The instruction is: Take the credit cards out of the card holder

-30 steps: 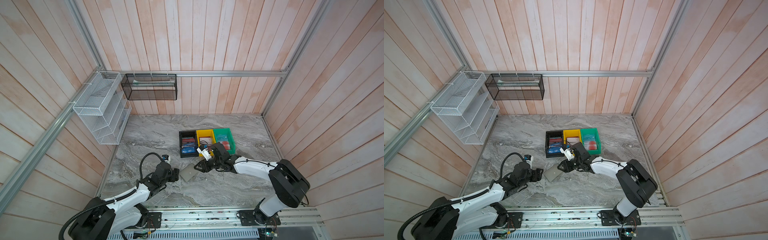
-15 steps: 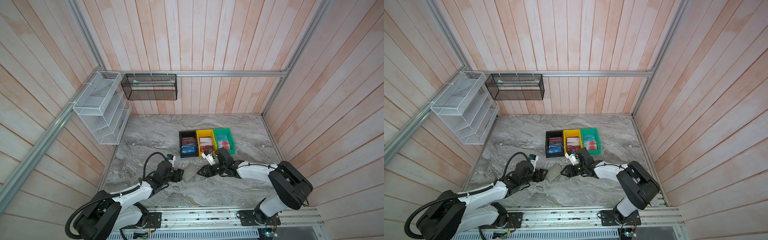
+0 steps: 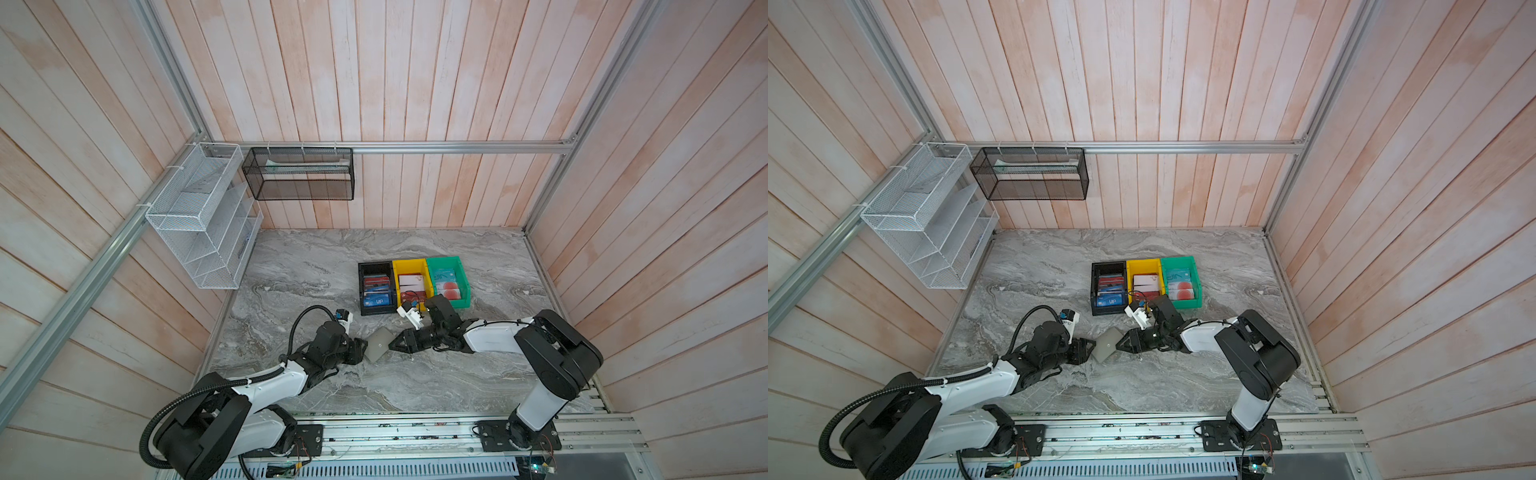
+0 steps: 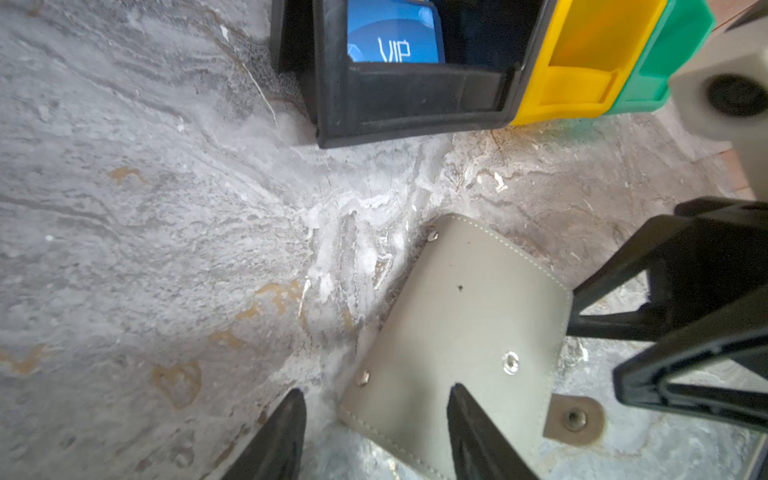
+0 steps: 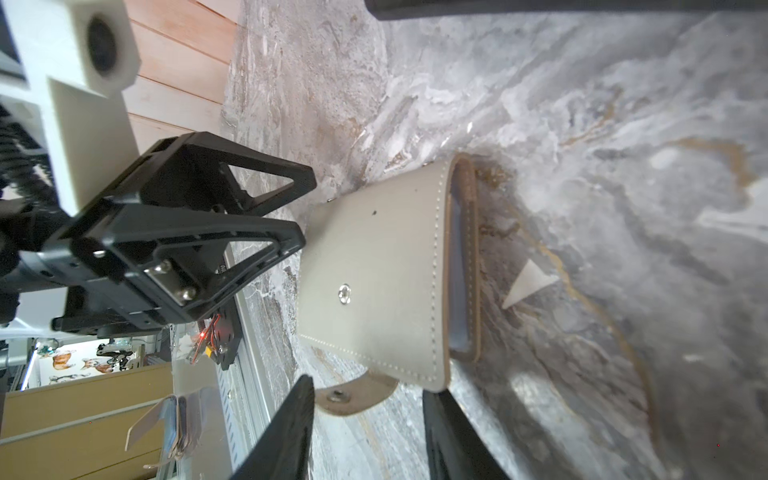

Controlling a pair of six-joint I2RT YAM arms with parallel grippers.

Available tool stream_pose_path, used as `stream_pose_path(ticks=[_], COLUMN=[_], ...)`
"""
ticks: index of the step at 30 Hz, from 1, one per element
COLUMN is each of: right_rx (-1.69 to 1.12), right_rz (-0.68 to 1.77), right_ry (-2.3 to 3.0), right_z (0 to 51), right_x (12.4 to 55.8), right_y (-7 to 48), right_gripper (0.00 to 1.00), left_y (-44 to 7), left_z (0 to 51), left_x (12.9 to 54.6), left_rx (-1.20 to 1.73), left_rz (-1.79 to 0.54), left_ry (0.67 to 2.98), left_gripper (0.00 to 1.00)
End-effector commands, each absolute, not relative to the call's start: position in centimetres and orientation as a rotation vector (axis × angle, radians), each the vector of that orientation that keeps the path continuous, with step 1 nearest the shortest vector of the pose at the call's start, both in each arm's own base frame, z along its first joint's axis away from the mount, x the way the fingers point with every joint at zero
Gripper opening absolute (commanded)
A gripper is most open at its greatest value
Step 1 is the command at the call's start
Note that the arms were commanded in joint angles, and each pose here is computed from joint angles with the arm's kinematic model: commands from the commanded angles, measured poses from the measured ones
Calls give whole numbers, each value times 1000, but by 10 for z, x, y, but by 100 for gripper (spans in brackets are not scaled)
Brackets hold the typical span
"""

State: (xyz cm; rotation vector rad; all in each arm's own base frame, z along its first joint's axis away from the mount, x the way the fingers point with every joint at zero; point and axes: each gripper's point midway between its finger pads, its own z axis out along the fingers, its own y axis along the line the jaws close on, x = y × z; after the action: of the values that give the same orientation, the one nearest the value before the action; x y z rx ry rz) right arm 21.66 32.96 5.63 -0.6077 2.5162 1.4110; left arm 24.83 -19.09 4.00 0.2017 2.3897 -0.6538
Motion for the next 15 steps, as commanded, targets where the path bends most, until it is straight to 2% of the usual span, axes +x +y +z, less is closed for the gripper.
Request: stream_pose_path(ticks=[1, 15], right_rx=[-640, -749], right_rz=[1494, 1594], right_ry=[2442, 2364], right_z=[73, 87], right_x=[221, 223], right_y=[341, 368], right_gripper=[44, 43], left_y=[-192, -189], left_z=[34, 33], left_x=[245, 234], left_rx=[209, 198], left_rz=[-676, -716], left_ry=[2398, 2405], left_gripper=[55, 53])
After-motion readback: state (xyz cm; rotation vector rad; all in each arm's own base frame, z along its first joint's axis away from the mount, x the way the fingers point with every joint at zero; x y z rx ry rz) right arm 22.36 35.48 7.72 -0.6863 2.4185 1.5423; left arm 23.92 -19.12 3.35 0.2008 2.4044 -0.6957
